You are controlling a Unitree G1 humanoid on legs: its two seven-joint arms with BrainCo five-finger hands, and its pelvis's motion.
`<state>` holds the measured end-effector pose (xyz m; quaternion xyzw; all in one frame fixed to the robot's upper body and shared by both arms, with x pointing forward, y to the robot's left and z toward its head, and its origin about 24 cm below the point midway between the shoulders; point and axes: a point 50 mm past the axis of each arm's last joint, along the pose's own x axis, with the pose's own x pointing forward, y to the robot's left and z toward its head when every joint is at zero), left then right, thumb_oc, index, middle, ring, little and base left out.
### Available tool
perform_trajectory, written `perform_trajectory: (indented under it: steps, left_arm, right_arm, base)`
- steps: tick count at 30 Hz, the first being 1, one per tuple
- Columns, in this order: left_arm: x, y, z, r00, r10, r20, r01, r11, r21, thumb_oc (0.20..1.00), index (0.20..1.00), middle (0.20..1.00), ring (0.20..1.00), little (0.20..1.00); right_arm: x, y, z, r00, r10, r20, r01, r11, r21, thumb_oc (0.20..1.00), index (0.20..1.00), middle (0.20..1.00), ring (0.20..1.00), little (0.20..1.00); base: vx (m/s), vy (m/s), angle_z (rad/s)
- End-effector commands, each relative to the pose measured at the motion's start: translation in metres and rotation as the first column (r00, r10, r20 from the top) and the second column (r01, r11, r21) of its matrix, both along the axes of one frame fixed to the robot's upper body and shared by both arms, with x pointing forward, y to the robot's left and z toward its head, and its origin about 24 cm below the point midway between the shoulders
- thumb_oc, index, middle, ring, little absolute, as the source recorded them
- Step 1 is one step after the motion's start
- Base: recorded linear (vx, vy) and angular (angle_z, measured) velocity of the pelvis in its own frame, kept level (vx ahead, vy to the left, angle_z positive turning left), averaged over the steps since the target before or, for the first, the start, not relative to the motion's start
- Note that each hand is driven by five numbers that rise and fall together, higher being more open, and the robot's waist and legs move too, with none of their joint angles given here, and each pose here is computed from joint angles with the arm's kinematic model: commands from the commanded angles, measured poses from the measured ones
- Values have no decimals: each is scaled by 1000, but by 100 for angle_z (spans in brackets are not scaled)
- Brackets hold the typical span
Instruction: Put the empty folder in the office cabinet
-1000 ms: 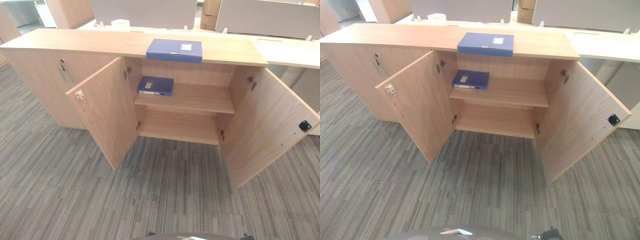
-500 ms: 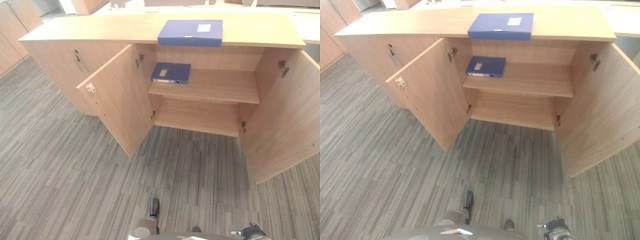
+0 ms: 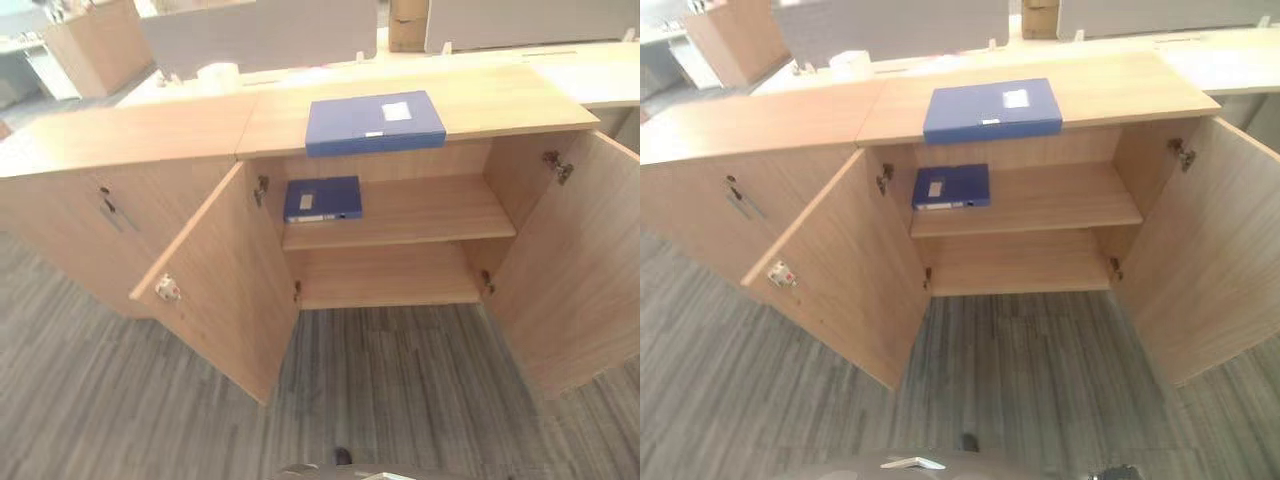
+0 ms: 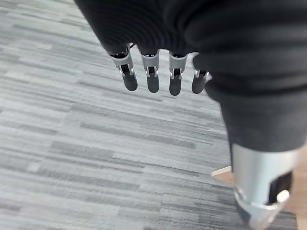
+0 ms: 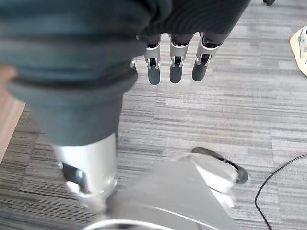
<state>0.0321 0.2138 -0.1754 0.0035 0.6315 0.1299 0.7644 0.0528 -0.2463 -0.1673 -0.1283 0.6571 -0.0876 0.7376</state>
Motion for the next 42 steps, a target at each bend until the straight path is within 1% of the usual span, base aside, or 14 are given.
perform_trajectory:
  steps: [1,7,11,15,16,19,21,25,29,37,40,42]
  left_arm:
    - [-7,2,0,997,75,11,-75,997,13,1000,1000,1000,1000,1000]
    - [-1,8,2,998,63,25,-64,998,30,1000,1000,1000,1000,1000]
    - [-9,7,1,999,39,-16,-39,999,36,1000,1000,1000,1000,1000]
    - [-10,8,1,999,39,-16,-39,999,36,1000,1000,1000,1000,1000]
    - [-20,6,0,996,65,-58,-63,998,32,1000,1000,1000,1000,1000]
    - [-19,8,0,996,71,-57,-69,997,38,1000,1000,1000,1000,1000]
    - [-11,8,1,996,81,-32,-79,996,45,1000,1000,1000,1000,1000]
    - [-3,9,1,996,89,-5,-88,995,50,1000,1000,1000,1000,1000]
    - [3,13,3,994,106,18,-107,992,64,1000,1000,1000,1000,1000]
    - [8,19,4,991,126,38,-129,989,68,1000,1000,1000,1000,1000]
    - [11,18,5,991,127,49,-130,989,64,1000,1000,1000,1000,1000]
    - [15,17,5,991,117,58,-121,991,60,1000,1000,1000,1000,1000]
  right_arm:
    - [39,-33,17,991,-57,123,69,993,-99,1000,1000,1000,1000,1000]
    - [51,-31,19,983,-76,164,92,991,-95,1000,1000,1000,1000,1000]
    - [37,-27,14,988,-89,124,100,991,-86,1000,1000,1000,1000,1000]
    - [37,-27,14,988,-89,124,100,991,-86,1000,1000,1000,1000,1000]
    - [22,-23,10,993,-82,82,89,993,-80,1000,1000,1000,1000,1000]
    - [24,-20,10,991,-86,103,93,993,-67,1000,1000,1000,1000,1000]
    - [30,-19,11,986,-90,139,100,993,-64,1000,1000,1000,1000,1000]
    - [32,-20,11,983,-97,154,109,992,-67,1000,1000,1000,1000,1000]
    - [28,-18,10,983,-107,150,118,991,-64,1000,1000,1000,1000,1000]
    - [11,-18,7,990,-103,91,110,992,-69,1000,1000,1000,1000,1000]
    - [13,-20,8,990,-105,99,113,991,-74,1000,1000,1000,1000,1000]
    - [20,-26,11,988,-100,121,111,990,-92,1000,1000,1000,1000,1000]
  base:
    - [75,55,0]
    - [95,-117,7]
    - [147,-131,45]
    - [62,-86,31]
    - [235,-357,-15]
    - [148,-253,26]
    - [36,-122,16]
    - [43,-101,-14]
    - [61,-125,6]
    - [87,-146,1]
    - [5,-82,3]
    - [74,-59,-2]
